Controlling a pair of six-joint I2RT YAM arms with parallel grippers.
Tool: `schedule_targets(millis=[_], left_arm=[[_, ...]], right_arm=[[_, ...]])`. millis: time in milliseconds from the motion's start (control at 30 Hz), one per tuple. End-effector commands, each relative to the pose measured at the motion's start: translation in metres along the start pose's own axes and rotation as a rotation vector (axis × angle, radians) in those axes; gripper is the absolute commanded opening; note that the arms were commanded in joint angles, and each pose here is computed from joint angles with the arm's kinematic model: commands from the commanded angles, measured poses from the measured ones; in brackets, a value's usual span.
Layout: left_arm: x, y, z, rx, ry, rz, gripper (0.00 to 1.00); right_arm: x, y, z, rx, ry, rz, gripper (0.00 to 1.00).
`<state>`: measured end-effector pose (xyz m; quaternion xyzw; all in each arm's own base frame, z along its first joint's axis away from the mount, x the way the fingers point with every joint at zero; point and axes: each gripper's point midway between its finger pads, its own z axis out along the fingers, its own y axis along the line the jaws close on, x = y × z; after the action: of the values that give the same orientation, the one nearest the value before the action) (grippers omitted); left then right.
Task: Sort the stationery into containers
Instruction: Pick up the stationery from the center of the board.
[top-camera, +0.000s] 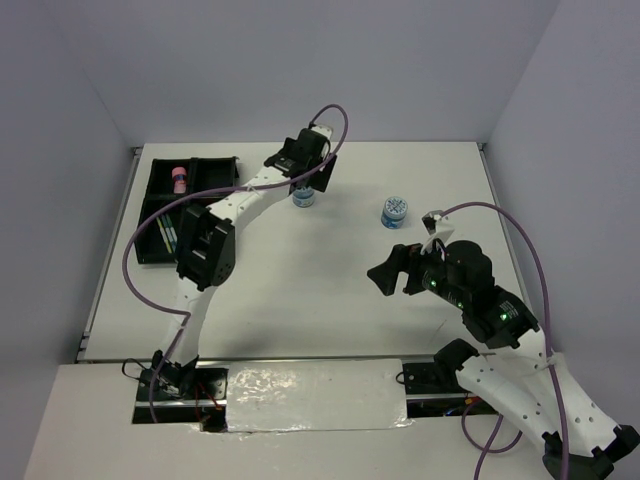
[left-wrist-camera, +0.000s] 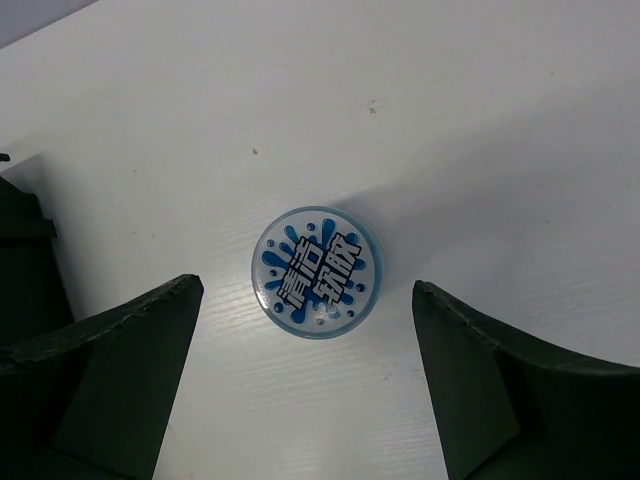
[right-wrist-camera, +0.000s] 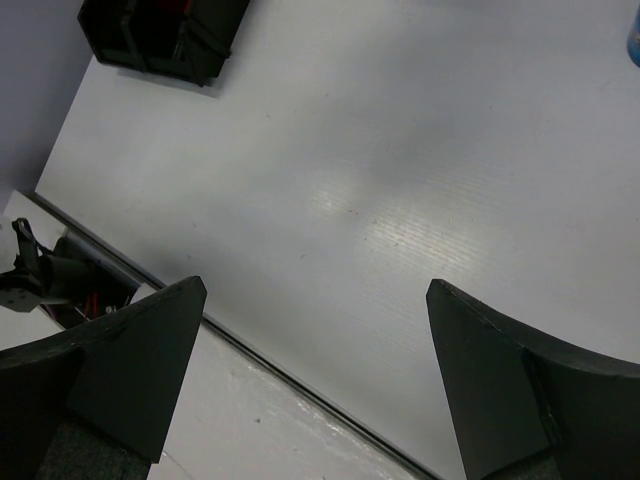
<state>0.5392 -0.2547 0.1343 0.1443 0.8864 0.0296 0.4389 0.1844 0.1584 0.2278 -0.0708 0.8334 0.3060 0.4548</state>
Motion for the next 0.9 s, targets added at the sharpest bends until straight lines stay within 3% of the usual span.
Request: schedule_targets(millis=[0,567,633,667,700,733,800,867], left_arm=[[-0.016,0.008,-0.003,0.008,-0.033,-0.009,0.99],[0.032,-0.008,0.040,0.087,0.085,-0.008,0.99],[0.036,-0.008,0.043,0.080,0.092,-0.007,0.95],[0.035,-0.009,0.043,0.087,0.086,-0.006,0.79],[0.034,-0.008,0.043,0.087,0.083,-0.007,0.68],[0.032,-0.009,0.042,0.094,0.078,-0.009,0.44],[0.029,-0.006,0.042,0.094,0.082,-0.018,0.30],[0.020,-0.001,0.035,0.081,0.078,-0.035,0.00]], right_arm=[[-0.008,0.005,0.001,-0.026,-0.035,-0.023,1.00],[-0.005,0.003,0.006,-0.026,-0.031,-0.021,1.00],[-0.005,0.003,0.006,-0.025,-0.031,-0.021,1.00],[-0.006,0.003,0.006,-0.024,-0.030,-0.022,1.00],[-0.005,0.003,0.007,-0.023,-0.029,-0.022,1.00],[-0.005,0.002,0.007,-0.022,-0.027,-0.022,1.00],[-0.006,0.003,0.007,-0.022,-0.030,-0.021,1.00],[-0.007,0.003,0.006,-0.022,-0.034,-0.022,1.00]])
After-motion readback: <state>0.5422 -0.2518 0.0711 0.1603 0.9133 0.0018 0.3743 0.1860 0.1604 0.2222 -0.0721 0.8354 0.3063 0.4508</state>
